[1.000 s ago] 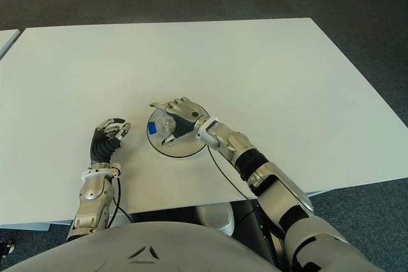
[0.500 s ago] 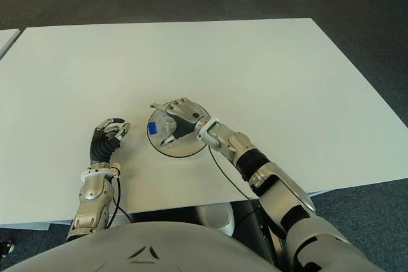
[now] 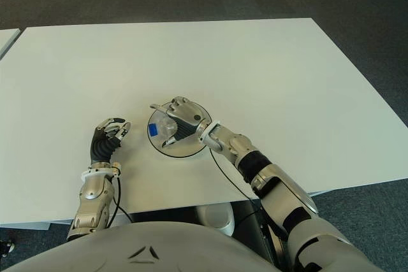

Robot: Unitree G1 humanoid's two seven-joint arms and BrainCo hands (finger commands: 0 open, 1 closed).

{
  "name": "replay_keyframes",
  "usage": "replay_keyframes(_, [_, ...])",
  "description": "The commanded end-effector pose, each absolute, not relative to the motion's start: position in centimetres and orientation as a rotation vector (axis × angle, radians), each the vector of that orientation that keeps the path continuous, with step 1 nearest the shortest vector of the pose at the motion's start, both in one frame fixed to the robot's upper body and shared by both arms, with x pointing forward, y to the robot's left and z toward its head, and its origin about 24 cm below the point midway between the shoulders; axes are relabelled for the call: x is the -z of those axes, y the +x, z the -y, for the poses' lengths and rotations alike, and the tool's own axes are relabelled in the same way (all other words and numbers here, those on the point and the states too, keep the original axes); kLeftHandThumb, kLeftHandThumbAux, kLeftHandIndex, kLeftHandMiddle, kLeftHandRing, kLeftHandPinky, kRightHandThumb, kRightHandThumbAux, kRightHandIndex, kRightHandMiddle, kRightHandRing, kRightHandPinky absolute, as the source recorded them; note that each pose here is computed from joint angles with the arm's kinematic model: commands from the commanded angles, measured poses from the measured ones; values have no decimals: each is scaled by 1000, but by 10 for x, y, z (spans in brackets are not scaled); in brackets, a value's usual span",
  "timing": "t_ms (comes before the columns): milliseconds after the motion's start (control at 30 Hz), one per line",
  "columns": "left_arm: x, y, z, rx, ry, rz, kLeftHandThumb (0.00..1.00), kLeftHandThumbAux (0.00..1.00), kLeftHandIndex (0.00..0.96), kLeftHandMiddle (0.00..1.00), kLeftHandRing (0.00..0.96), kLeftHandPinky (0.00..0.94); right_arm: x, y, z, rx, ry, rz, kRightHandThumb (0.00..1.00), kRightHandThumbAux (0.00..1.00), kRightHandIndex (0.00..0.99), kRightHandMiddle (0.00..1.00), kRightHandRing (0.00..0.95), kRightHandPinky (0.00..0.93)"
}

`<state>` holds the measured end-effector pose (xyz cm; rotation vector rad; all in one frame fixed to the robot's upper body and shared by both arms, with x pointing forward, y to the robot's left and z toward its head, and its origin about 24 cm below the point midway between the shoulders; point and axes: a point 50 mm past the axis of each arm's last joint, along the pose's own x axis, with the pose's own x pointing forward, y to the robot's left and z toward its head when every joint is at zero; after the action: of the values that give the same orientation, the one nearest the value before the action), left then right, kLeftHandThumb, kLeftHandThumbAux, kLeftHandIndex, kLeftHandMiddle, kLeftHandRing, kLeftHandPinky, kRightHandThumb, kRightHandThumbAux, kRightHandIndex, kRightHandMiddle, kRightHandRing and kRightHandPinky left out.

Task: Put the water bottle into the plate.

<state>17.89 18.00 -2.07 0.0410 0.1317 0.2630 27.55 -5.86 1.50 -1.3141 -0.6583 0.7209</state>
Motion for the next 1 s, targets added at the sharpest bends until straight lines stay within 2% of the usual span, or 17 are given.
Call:
replay_keyframes(33, [23, 179, -180, -256, 52, -147, 702, 720, 436, 848, 846, 807, 4, 264, 72, -741, -1355, 588, 0, 503, 0, 0, 0, 0])
replay_keyframes(367, [25, 179, -181, -257, 54, -155, 701, 720, 436, 847, 843, 801, 0, 264, 74, -701, -1323, 582, 0, 449, 0, 0, 0, 0])
replay_keyframes(1000, [25, 179, -182, -259, 48, -155, 702, 720, 437, 846, 841, 803, -5, 264, 76, -666, -1318, 587, 0, 421, 0, 0, 0, 0])
